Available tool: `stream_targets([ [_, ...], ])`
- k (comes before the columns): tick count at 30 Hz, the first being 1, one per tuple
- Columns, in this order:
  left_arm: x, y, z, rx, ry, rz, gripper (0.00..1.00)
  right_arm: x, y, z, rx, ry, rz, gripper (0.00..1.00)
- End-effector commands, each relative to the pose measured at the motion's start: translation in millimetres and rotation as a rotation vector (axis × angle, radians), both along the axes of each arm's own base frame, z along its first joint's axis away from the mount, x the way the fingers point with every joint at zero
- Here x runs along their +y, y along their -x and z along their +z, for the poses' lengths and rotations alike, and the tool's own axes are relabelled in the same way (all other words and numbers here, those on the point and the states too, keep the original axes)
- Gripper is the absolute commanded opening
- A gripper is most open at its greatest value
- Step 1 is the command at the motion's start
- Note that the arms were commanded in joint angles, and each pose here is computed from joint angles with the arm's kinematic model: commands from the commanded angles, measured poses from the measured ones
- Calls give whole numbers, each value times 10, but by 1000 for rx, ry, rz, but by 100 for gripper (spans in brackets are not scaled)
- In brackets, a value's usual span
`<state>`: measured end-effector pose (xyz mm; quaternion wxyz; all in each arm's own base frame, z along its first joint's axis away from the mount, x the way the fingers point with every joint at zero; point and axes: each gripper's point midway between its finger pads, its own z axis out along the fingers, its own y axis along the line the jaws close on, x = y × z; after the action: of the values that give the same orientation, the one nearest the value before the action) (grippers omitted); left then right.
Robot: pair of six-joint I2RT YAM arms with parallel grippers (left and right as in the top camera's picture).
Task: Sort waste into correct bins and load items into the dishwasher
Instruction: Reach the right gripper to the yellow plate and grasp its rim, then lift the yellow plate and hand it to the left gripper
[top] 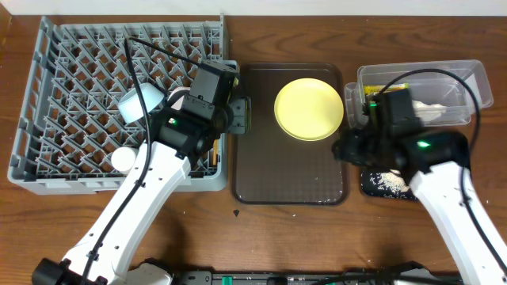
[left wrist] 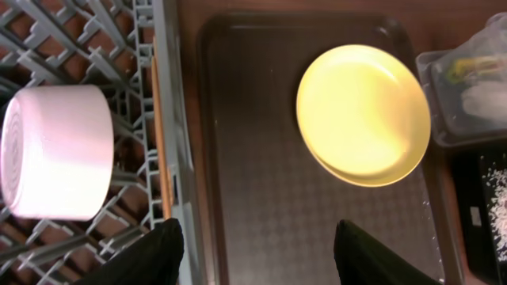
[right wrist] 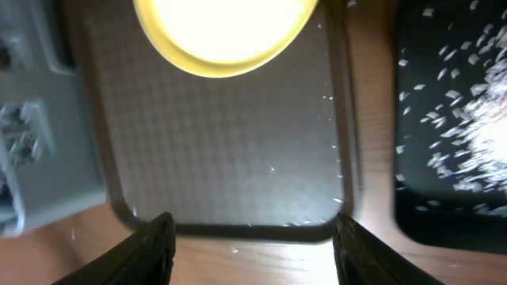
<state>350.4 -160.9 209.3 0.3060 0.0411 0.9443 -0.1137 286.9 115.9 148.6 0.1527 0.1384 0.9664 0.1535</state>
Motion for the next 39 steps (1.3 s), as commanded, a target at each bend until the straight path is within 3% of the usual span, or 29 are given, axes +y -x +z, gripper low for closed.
stream_targets([
  [1, 15, 57, -17, 23, -14, -17, 63, 65, -134, -392, 38, 71, -208, 61],
  [9, 111, 265, -168, 125, -60, -18, 64, 374, -617, -1202, 69, 22, -388, 63],
  [13, 120, 283, -179, 133, -64, -17, 64, 394, -623, -1521, 122, 30, -430, 57],
  [14, 122, 283, -180, 134, -65, -17, 64, 393, -606, -1590, 137, 37, -428, 54],
  [18, 121, 282, -179, 133, -64, -17, 64, 436, -425, -1802, 241, 44, -391, 8],
  [19, 121, 282, -179, 133, -64, -17, 64, 458, -398, -1804, 254, 37, -367, 2],
  [20, 122, 282, -180, 133, -65, -17, 64, 481, -366, -1804, 267, 33, -337, 1],
  [25, 121, 282, -179, 133, -64, -17, 64, 400, -339, -1590, 247, 44, -240, 1],
  [29, 121, 282, -179, 133, -64, -17, 66, 230, -518, -1177, 123, 23, -157, 1],
  [33, 84, 293, -173, 143, -32, -14, 76, 12, -680, -645, -40, -26, -30, 1],
  [35, -131, 316, -100, 171, 121, -89, 80, -109, -723, -183, -186, -109, 104, 1],
  [39, -420, 322, 172, 184, 391, -222, 81, -73, -653, 244, -321, -242, 261, 1],
])
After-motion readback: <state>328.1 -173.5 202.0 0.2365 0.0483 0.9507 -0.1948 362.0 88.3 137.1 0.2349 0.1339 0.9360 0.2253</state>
